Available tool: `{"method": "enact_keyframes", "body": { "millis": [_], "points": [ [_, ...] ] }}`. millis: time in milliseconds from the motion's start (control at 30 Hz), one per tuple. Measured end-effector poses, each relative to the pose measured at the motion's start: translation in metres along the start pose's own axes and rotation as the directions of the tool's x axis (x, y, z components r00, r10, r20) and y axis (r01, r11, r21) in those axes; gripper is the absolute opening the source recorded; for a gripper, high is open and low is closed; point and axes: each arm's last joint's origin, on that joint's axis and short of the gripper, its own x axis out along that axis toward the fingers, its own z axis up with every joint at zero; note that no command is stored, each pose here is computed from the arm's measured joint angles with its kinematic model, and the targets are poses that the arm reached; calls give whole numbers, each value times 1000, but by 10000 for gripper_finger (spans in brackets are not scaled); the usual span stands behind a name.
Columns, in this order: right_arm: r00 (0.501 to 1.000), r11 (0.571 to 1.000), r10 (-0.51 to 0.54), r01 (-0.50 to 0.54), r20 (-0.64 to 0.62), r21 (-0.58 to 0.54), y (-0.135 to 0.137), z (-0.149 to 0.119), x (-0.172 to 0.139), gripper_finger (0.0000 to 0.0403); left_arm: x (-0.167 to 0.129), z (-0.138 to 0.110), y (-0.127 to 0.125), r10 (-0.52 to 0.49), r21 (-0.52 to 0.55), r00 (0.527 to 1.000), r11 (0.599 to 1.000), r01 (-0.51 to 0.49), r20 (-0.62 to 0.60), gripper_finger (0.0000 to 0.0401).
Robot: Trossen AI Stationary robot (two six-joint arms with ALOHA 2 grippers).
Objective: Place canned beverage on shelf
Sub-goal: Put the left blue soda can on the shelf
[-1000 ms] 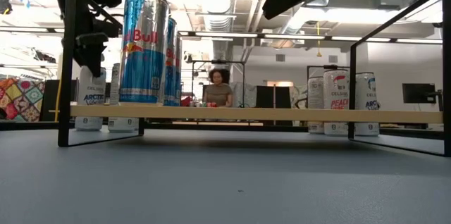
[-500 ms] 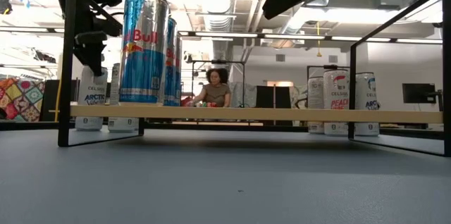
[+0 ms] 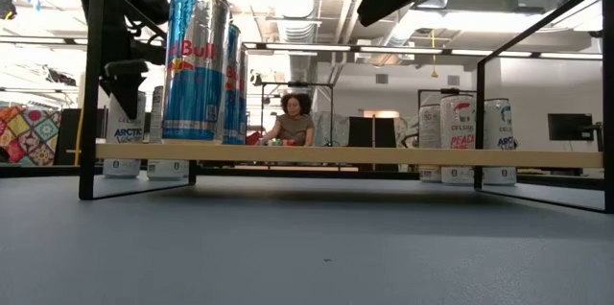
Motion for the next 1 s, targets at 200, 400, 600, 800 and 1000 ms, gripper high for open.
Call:
{"method": "enact_keyframes", "body": {
  "millis": [200, 400, 600, 800, 1000],
  "points": [
    [1000, 1000, 0, 0, 0, 0, 0, 0, 0, 219, 0, 0, 0, 4, -34, 1000, 999, -4, 1, 242],
    [1000, 1000, 12, -12, 5, -5, 3, 0, -1, 219, -11, -3, 1, -6, -55, 1000, 998, 6, -1, 242],
    [999, 999, 45, -45, 4, -16, 7, 0, -3, 219, -47, -5, 4, -20, -64, 1000, 998, 22, 23, 242],
    [998, 998, 56, -55, 24, -44, 10, 1, -4, 219, -99, -3, 4, -41, -73, 989, 996, 52, 140, 242],
    [998, 996, 58, -56, 24, -66, 11, 1, -4, 219, -149, 7, 0, -170, -46, 925, 979, 197, 341, 242]
  ]
}}
